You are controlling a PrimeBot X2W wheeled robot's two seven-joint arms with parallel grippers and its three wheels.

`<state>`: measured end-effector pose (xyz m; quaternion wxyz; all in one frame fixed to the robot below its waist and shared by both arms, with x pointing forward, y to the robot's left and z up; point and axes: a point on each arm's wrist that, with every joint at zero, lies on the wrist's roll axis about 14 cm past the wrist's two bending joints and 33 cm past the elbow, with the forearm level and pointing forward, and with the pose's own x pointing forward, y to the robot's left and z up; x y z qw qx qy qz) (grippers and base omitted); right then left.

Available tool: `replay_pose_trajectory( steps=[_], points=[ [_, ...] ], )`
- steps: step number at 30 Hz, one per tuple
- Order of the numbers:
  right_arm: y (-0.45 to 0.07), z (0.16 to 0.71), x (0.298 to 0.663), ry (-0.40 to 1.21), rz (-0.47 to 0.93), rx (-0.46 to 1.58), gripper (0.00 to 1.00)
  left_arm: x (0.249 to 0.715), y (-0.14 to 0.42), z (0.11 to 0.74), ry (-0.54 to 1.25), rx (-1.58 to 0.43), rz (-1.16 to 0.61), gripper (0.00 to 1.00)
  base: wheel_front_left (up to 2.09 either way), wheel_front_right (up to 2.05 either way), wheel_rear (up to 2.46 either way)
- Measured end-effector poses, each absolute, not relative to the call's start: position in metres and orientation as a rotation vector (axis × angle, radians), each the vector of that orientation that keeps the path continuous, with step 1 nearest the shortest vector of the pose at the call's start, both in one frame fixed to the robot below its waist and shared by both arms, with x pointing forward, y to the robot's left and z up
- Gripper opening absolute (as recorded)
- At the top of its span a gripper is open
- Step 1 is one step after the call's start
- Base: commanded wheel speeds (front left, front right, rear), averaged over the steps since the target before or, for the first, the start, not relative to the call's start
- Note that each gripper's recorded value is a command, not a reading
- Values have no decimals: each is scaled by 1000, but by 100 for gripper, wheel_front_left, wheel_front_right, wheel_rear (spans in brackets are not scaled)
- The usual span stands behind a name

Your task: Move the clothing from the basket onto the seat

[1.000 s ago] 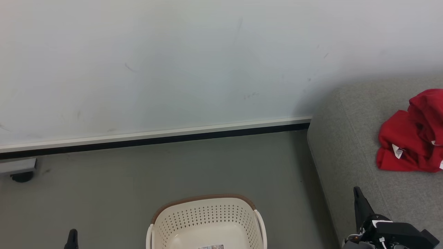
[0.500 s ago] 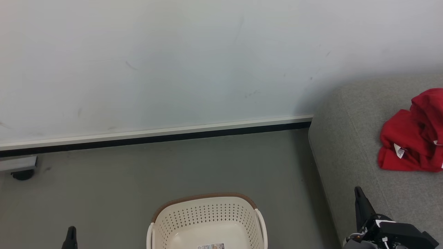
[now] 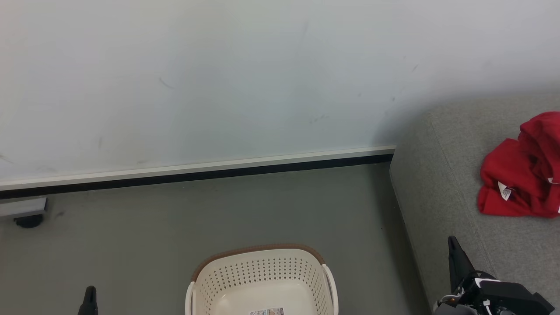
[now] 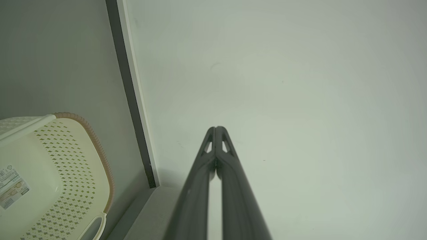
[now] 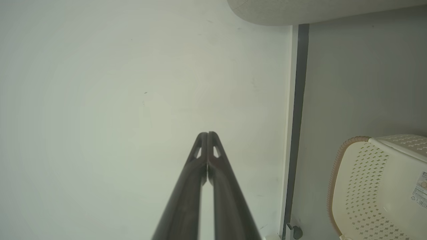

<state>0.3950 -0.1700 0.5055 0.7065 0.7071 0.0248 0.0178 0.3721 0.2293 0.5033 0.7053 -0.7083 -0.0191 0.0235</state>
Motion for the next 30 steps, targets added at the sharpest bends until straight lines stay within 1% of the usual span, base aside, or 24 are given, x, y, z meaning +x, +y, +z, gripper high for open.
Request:
replay_pose_trajectory(
  steps=[30],
  points=[
    [-170,506,395,55,40,1572,0,372,229,503,-43,-1576,52,0,0,0,0]
  ],
)
